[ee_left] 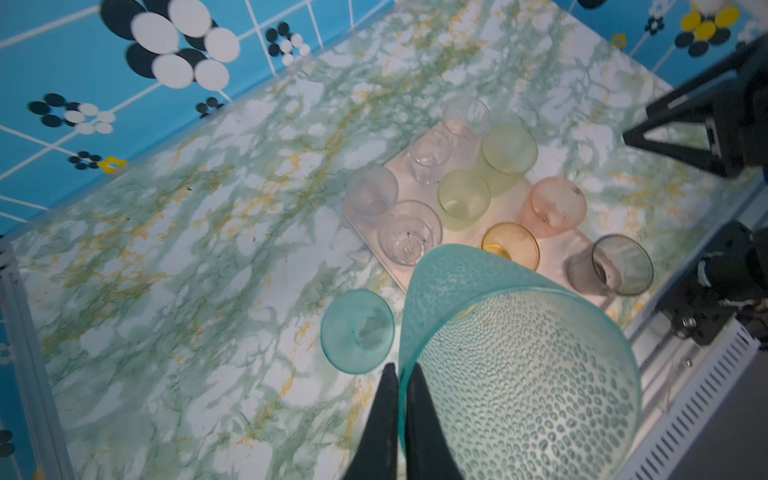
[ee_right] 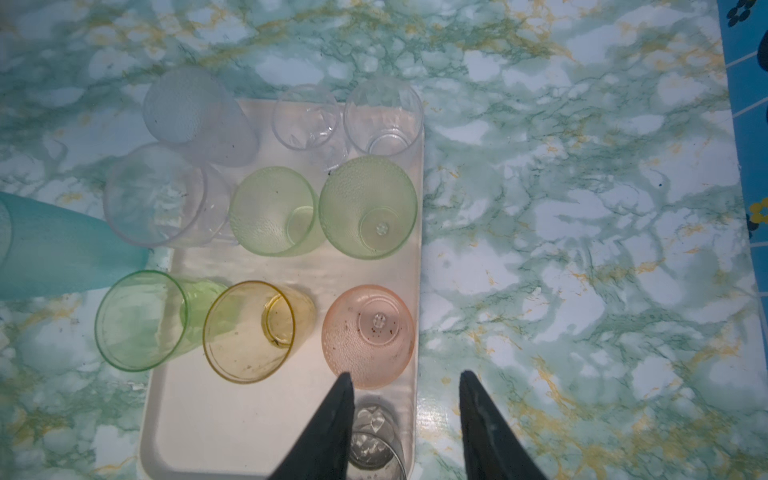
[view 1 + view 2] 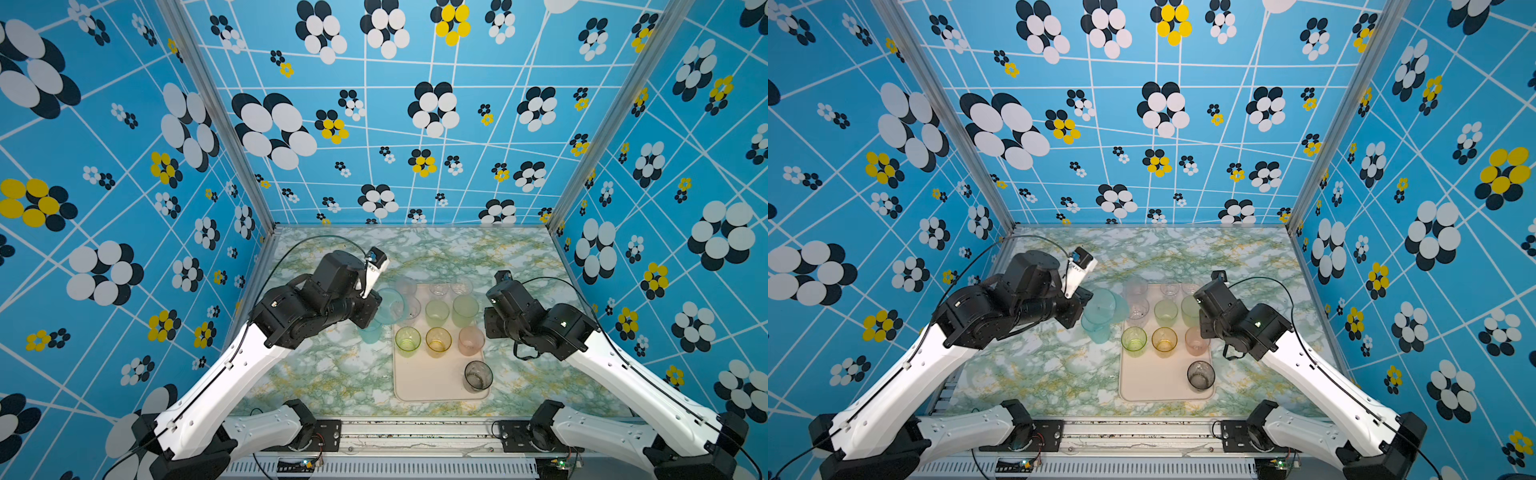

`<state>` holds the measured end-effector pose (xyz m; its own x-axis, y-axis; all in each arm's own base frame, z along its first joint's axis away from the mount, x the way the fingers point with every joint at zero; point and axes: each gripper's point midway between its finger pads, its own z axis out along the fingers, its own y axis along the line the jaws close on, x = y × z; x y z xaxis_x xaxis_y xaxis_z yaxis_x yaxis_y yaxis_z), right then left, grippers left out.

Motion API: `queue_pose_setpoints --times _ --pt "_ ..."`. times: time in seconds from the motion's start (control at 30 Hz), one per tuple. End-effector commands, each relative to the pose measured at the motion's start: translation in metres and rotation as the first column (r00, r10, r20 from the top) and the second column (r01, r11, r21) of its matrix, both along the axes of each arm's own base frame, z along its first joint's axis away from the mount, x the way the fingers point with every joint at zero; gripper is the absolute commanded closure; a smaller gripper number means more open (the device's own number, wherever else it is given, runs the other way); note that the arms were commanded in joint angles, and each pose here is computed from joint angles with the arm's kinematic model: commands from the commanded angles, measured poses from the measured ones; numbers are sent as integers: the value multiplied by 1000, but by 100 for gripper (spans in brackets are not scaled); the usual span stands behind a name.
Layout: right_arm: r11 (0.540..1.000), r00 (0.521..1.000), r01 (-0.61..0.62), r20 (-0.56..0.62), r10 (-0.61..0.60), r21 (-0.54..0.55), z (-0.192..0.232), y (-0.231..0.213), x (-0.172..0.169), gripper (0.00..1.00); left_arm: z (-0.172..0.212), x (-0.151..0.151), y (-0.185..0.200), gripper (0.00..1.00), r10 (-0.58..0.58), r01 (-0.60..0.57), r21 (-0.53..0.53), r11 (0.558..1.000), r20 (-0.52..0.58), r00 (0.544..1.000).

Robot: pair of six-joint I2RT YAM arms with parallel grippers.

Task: Place the glasses into the tray
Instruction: 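Carry the teal glass with the left gripper onto the tray's near end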

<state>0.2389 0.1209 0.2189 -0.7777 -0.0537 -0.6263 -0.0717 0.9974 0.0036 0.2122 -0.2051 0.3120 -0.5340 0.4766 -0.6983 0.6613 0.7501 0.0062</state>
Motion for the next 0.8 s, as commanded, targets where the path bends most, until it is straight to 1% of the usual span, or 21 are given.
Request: queue_pose_setpoints --times 0.0,0.1,0.3,0.43,0.57,0.6,0.7,0.77 --pt "998 998 -25 58 22 64 18 9 16 56 -55 -29 3 98 -1 28 178 984 -154 988" --pt "996 998 -26 63 21 84 21 10 19 56 -84 -43 -15 98 -36 77 190 979 -212 977" --pt "996 998 -31 56 27 83 21 9 19 56 -121 -63 -55 98 -130 190 179 965 -302 944" --pt "996 998 -30 52 26 79 20 8 18 56 -149 -69 -57 98 -113 208 227 951 -368 923" --pt "996 998 -30 51 26 78 19 7 17 56 -161 -74 -56 99 -105 215 242 946 -400 911" --pt "997 998 -30 52 26 77 20 6 17 56 -161 -73 -57 98 -105 211 236 949 -396 912" --pt "997 998 -28 52 24 77 19 6 17 56 -158 -72 -76 99 -148 216 143 966 -379 913" --pt "997 998 -26 52 22 79 18 6 18 56 -153 -68 -85 99 -163 215 112 970 -358 919"
